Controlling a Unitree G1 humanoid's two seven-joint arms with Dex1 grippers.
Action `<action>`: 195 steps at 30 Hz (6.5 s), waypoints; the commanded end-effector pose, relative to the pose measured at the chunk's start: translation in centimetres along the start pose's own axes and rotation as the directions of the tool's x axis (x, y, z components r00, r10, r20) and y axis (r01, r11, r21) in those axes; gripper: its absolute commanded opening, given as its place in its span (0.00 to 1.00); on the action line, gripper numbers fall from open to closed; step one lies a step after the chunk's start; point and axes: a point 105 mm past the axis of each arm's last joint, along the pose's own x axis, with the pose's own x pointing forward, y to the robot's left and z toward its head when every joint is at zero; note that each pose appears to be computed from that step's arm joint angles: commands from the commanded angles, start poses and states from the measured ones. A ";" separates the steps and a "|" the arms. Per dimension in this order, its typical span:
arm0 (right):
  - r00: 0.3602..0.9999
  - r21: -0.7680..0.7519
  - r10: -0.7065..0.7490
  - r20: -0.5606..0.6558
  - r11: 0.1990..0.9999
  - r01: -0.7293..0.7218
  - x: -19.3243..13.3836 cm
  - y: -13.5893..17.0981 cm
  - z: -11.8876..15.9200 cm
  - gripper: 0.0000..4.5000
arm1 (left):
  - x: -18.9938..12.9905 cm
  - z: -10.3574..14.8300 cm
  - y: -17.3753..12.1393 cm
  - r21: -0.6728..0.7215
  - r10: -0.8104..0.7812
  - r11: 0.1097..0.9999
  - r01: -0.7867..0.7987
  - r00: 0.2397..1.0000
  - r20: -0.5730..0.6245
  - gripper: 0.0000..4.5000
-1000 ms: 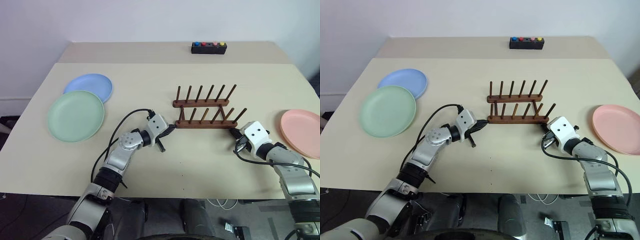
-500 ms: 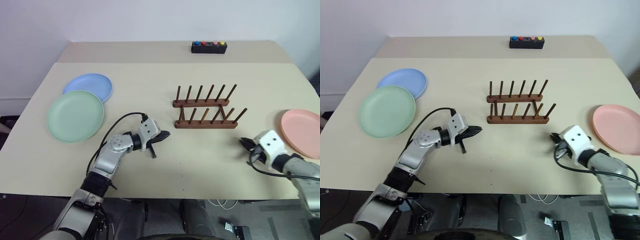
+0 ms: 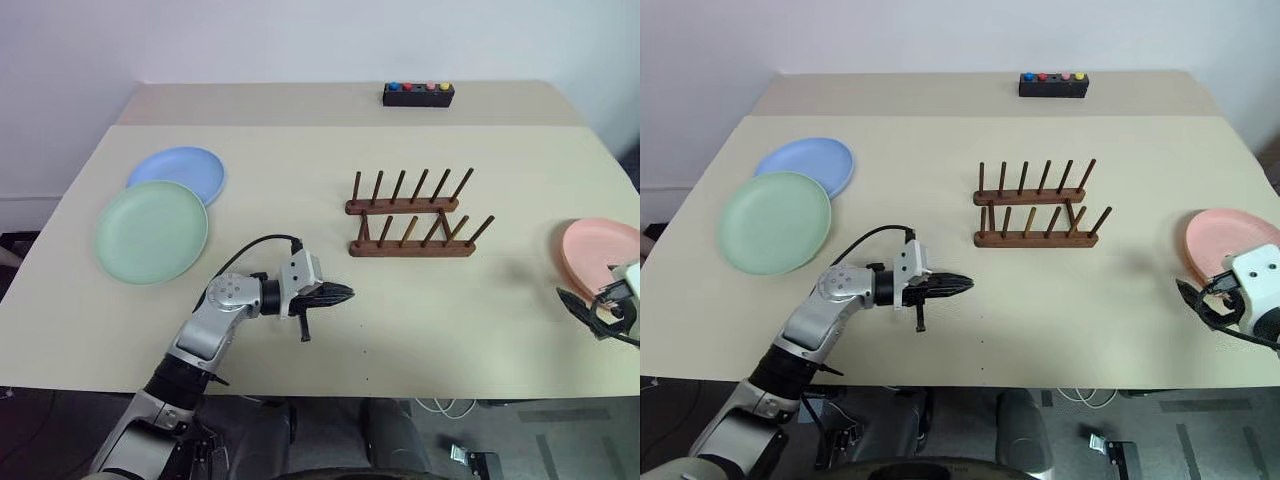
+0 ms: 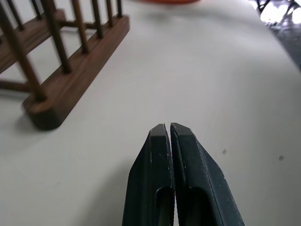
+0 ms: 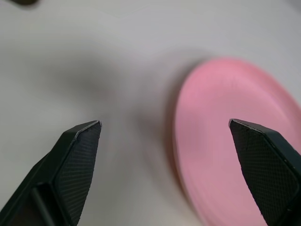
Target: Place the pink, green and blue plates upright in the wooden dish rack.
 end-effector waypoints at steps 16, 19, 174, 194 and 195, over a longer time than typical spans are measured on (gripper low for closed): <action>0.999 -0.063 -0.038 0.039 0.997 0.040 1.7 -0.3 1.4 0.99 | 3.1 -0.2 3.5 0.076 0.157 0.985 -0.157 0.988 0.003 0.02; 0.998 -0.062 -0.049 0.041 0.997 0.051 1.6 -0.4 1.4 0.99 | 3.7 -0.8 4.3 0.092 0.191 0.978 -0.189 0.982 -0.013 0.02; 0.482 -0.771 0.693 0.537 0.634 -0.053 2.3 21.2 23.4 1.00 | -24.3 4.7 11.5 -0.003 0.994 0.069 -0.998 0.068 0.083 0.98; 0.456 -0.728 0.693 0.558 0.673 -0.134 2.8 21.8 23.0 1.00 | -32.7 -3.8 10.0 -0.078 0.868 -0.338 -0.938 -0.279 -0.410 0.93; 0.458 -0.726 0.692 0.558 0.674 -0.133 2.7 21.8 23.0 1.00 | -32.8 -4.2 9.9 -0.096 0.863 -0.349 -0.932 -0.279 -0.421 0.85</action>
